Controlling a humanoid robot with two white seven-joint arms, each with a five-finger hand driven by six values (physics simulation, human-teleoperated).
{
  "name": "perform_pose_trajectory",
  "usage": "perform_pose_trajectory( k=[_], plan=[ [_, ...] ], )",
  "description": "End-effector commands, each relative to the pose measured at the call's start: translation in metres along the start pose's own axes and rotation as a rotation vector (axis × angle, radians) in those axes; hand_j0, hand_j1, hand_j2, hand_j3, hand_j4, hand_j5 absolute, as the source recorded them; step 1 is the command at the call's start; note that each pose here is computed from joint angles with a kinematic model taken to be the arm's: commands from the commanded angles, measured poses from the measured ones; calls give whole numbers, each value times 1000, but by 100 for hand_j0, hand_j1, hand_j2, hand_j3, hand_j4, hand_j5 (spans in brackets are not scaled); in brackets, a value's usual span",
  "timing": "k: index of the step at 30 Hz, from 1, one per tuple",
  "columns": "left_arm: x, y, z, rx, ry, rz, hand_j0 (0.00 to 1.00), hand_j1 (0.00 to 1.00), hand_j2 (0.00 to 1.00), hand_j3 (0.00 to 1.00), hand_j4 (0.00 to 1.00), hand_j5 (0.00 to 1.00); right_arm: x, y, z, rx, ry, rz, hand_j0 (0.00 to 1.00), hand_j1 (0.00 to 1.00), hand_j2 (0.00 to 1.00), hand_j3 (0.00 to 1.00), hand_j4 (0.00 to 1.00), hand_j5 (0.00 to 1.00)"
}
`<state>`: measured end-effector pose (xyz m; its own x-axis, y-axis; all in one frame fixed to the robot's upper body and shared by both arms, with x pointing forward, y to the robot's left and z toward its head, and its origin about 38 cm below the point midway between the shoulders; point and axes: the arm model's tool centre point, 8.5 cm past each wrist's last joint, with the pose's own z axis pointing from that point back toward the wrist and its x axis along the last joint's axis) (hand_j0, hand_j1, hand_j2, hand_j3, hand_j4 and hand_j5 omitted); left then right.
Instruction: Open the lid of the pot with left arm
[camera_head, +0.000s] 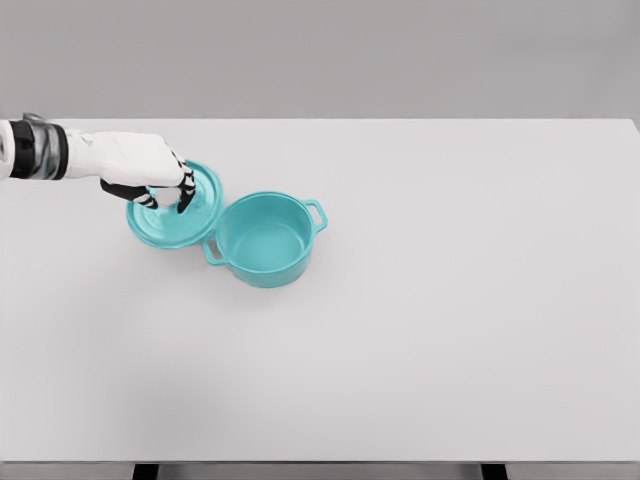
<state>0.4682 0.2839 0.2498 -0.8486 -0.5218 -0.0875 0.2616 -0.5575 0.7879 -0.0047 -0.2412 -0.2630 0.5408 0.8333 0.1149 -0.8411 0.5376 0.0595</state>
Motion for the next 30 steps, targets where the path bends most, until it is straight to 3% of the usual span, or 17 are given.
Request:
perform_pose_trajectory(
  k=[1,5,8,9,12,15,17,19,22,24,30],
  plan=[
    [-6,-7,7,-24,31,-5,43,43,43,43,43,43,0,0,0,0,0,0,100,100,100,100,100,100],
    [-26,-27,14,-72,96,33,45,45,45,45,45,45,0,0,0,0,0,0,100,100,100,100,100,100],
    [-28,-29,15,-77,103,36,48,48,48,48,48,48,0,0,0,0,0,0,100,100,100,100,100,100],
    [-27,-30,14,-78,101,38,70,70,70,70,70,70,0,0,0,0,0,0,100,100,100,100,100,100],
    [-27,-29,14,-74,99,42,99,99,99,99,99,99,0,0,0,0,0,0,100,100,100,100,100,100],
    [-27,-32,14,-74,95,54,100,100,100,100,100,100,0,0,0,0,0,0,100,100,100,100,100,100],
    [-35,-43,16,-90,117,87,100,100,100,100,100,100,0,0,0,0,0,0,100,100,100,100,100,100],
    [-40,-40,20,-73,132,100,100,100,100,100,100,100,0,0,0,0,0,0,100,100,100,100,100,100],
    [-76,-49,41,11,215,272,100,100,100,100,100,100,0,0,0,0,0,0,100,100,100,100,100,100],
    [-97,-69,50,15,284,367,100,100,100,100,100,100,0,0,0,0,0,0,100,100,100,100,100,100],
    [-101,-78,56,4,304,391,100,100,100,100,100,100,0,0,0,0,0,0,100,100,100,100,100,100]
  ],
)
